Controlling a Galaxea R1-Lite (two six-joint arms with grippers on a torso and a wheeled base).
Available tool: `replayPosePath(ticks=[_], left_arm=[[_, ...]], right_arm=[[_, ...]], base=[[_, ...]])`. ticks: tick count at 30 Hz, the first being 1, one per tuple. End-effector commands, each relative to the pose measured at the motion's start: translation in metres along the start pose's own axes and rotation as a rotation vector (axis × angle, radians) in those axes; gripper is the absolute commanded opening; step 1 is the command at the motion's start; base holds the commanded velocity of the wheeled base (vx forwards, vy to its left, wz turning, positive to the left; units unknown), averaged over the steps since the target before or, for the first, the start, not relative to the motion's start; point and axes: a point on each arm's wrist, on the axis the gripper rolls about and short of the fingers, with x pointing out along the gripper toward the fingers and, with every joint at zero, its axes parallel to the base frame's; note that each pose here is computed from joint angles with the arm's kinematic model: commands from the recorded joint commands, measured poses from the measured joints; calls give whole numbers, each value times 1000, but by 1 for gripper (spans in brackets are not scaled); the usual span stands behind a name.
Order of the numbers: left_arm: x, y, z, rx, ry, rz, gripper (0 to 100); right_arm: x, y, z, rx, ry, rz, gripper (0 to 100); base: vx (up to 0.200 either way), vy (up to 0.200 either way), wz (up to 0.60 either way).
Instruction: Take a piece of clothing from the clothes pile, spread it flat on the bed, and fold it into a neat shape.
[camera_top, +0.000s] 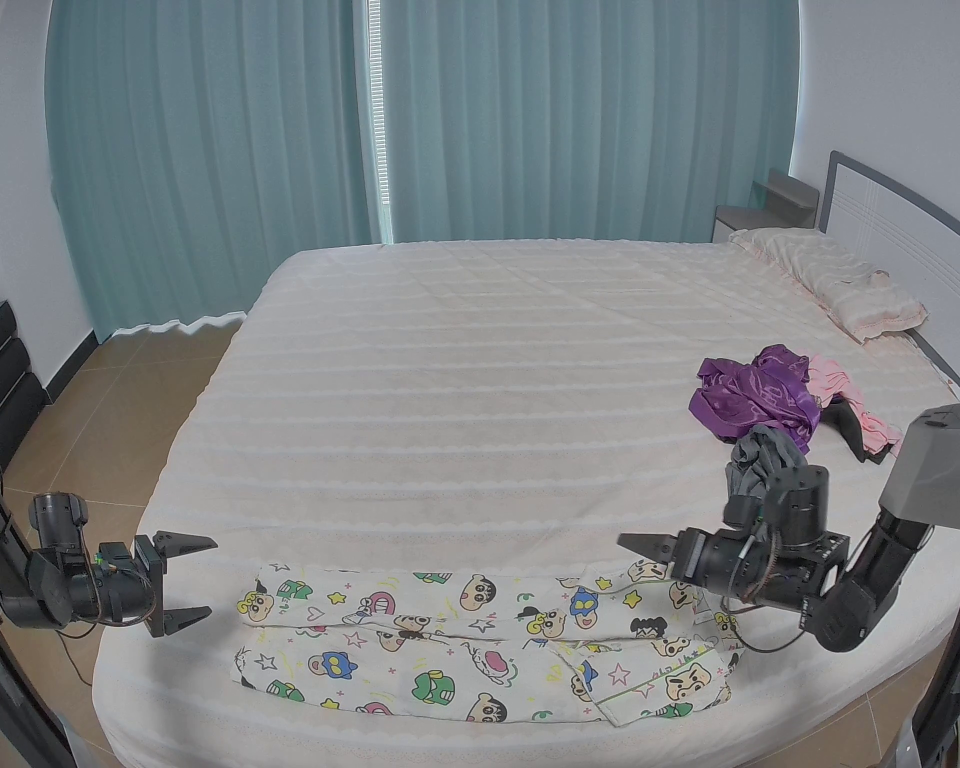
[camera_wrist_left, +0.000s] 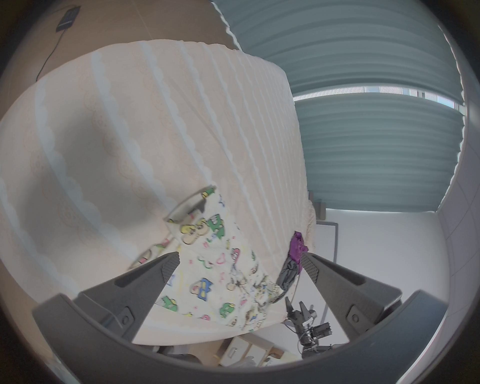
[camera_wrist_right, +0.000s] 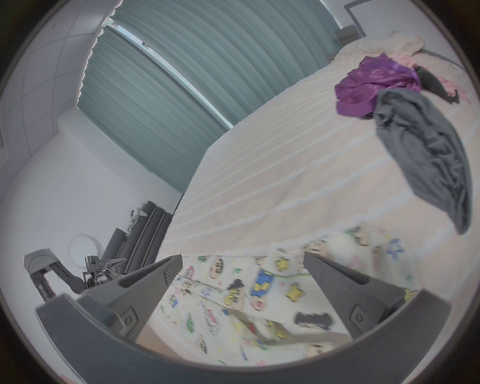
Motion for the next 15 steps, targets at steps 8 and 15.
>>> replayPosePath(ticks=[8, 15], left_arm=[[-9, -27, -13, 19, -3, -69, 100], [-8, -25, -13, 16, -3, -67, 100]], right_arm=[[70, -18, -28, 74, 130, -142, 100], [64, -30, -26, 97, 129, -233, 100]], base=[[0, 0, 0], [0, 0, 0]])
